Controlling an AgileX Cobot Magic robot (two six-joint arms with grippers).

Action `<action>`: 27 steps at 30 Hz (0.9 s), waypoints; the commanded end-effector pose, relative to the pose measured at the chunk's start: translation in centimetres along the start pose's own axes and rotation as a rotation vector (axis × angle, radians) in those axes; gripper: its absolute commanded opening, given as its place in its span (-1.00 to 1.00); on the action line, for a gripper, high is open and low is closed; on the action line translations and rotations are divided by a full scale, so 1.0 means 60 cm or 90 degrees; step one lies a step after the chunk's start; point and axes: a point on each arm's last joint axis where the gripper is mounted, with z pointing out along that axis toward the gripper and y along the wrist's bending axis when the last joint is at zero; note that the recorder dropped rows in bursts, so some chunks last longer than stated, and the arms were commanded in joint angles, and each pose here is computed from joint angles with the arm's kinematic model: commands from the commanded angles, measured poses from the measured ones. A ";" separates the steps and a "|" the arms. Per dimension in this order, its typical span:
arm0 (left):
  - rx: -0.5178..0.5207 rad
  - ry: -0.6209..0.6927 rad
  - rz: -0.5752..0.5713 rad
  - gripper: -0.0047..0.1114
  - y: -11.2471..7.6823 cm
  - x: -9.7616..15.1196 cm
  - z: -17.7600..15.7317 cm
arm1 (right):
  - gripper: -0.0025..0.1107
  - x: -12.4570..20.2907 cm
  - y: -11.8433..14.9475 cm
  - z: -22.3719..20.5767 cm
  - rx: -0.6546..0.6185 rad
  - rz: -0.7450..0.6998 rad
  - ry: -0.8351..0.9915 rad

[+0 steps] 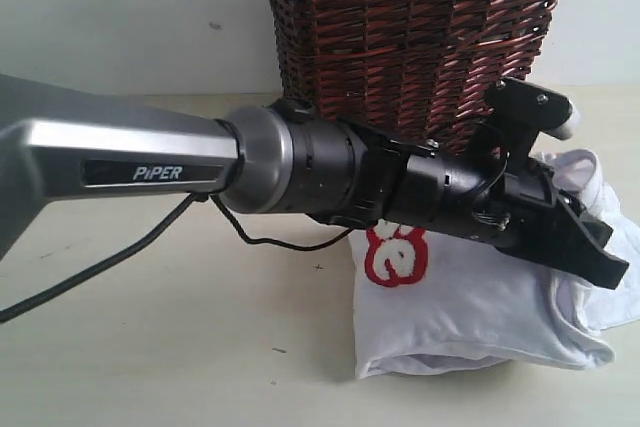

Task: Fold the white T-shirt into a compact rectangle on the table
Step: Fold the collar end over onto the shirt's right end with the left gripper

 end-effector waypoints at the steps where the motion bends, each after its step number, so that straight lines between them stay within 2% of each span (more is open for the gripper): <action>1: 0.008 -0.008 -0.008 -0.92 -0.006 -0.005 0.002 | -0.96 0.001 0.000 -0.001 0.004 0.001 -0.005; 11: -0.024 -0.010 -0.012 -0.92 0.012 -0.007 -0.003 | -0.96 0.001 0.000 -0.001 0.004 0.001 -0.005; 14: -0.038 -0.024 -0.033 -0.92 0.024 -0.021 -0.017 | -0.96 0.001 0.000 -0.001 0.004 0.001 -0.005; 21: -0.072 -0.110 -0.011 -0.92 0.044 -0.105 -0.074 | -0.96 0.001 0.000 -0.001 0.004 0.001 -0.005; 27: -0.060 -0.179 0.021 -0.92 0.025 -0.172 -0.114 | -0.96 0.001 0.000 -0.001 0.004 0.001 -0.005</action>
